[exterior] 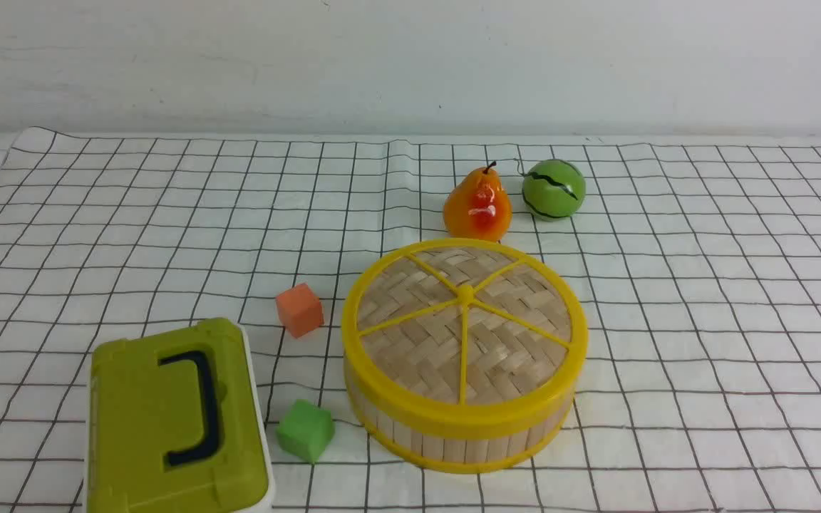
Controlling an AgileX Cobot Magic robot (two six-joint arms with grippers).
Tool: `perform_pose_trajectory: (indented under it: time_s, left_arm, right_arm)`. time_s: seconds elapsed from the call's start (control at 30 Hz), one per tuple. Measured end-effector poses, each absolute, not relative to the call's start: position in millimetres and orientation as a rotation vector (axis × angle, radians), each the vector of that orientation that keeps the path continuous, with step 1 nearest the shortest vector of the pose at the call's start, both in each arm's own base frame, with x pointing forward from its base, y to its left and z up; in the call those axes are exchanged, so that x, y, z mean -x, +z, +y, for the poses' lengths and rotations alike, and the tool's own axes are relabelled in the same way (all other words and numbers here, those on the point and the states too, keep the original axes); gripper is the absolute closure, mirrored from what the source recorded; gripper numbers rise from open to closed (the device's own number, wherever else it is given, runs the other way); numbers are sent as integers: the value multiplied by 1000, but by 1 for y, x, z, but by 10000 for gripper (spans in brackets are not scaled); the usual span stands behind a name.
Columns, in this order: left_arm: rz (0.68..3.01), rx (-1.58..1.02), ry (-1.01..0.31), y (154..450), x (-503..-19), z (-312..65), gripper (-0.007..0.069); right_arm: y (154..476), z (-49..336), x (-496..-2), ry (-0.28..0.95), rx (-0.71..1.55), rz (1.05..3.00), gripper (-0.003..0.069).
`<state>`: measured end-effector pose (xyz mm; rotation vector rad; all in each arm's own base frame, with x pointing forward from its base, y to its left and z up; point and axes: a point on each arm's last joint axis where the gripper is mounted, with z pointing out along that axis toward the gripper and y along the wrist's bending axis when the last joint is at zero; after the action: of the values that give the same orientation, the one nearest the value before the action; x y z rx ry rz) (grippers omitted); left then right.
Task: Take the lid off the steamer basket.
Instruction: Use the right arm to lift the lid of the steamer
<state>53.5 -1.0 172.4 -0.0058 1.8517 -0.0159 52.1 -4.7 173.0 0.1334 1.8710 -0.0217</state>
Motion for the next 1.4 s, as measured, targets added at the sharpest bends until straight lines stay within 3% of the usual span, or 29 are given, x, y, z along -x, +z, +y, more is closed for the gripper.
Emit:
perform_pose_trajectory:
  time_s: [1.3, 1.4]
  left_arm:
    - [1852, 6, -16, 172, -53, -1, 386]
    - [1852, 6, -16, 172, -53, -1, 386]
  right_arm:
    - [173, -3, -52, -4, -112, 1872, 575]
    - [173, -2, -52, 38, -138, 1871, 570]
